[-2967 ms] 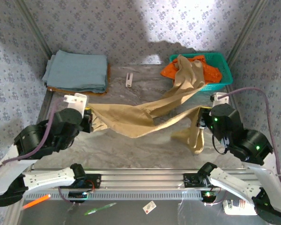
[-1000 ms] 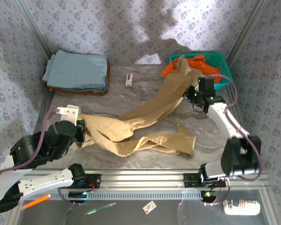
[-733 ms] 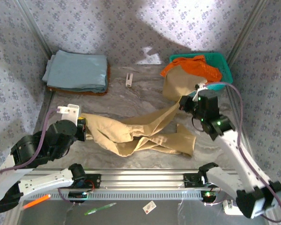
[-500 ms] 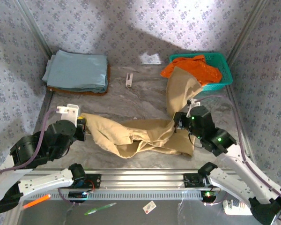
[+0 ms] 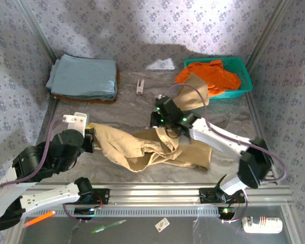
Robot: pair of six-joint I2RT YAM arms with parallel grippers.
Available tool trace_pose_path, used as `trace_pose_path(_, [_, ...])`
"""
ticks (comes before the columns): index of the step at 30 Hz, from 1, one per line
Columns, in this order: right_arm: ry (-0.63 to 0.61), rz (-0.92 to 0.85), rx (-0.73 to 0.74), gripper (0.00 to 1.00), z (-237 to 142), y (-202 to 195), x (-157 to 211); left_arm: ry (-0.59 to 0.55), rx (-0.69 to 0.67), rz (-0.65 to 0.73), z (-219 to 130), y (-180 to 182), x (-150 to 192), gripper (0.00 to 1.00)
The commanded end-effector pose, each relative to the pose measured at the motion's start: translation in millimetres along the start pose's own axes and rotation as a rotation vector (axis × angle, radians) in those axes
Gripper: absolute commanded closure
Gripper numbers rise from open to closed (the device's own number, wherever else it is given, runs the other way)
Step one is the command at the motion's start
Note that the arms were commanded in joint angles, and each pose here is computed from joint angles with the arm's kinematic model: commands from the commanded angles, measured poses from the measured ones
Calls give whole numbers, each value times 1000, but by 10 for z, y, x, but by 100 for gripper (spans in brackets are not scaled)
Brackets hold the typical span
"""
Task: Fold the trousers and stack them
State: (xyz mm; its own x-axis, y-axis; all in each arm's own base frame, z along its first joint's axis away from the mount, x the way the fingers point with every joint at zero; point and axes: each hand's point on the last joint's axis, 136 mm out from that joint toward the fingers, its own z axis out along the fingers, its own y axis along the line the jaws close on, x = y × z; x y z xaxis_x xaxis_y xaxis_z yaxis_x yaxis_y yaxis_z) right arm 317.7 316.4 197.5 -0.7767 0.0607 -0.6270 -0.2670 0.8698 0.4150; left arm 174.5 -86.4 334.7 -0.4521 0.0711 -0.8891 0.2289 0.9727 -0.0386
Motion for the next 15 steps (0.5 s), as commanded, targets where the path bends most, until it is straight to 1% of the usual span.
trace_pose_path(1, [7,9,-3,100,264,-23,-142,-55,19,-77,-59,-4,-159,100])
trace_pose_path(4, [41,34,10,100,472,-137,-171,-44,21,-72,-53,-8,-136,100])
trace_pose_path(6, [45,45,2,100,570,-107,-202,-40,15,-65,-26,-18,-116,100])
trace_pose_path(8, [56,37,-13,100,675,21,-173,-41,9,-61,1,-32,-112,100])
trace_pose_path(12, [158,-24,-31,100,1006,313,194,-48,13,-58,21,-58,-124,100])
trace_pose_path(15, [206,-2,-27,100,1200,281,388,-47,8,-51,11,-40,-124,100])
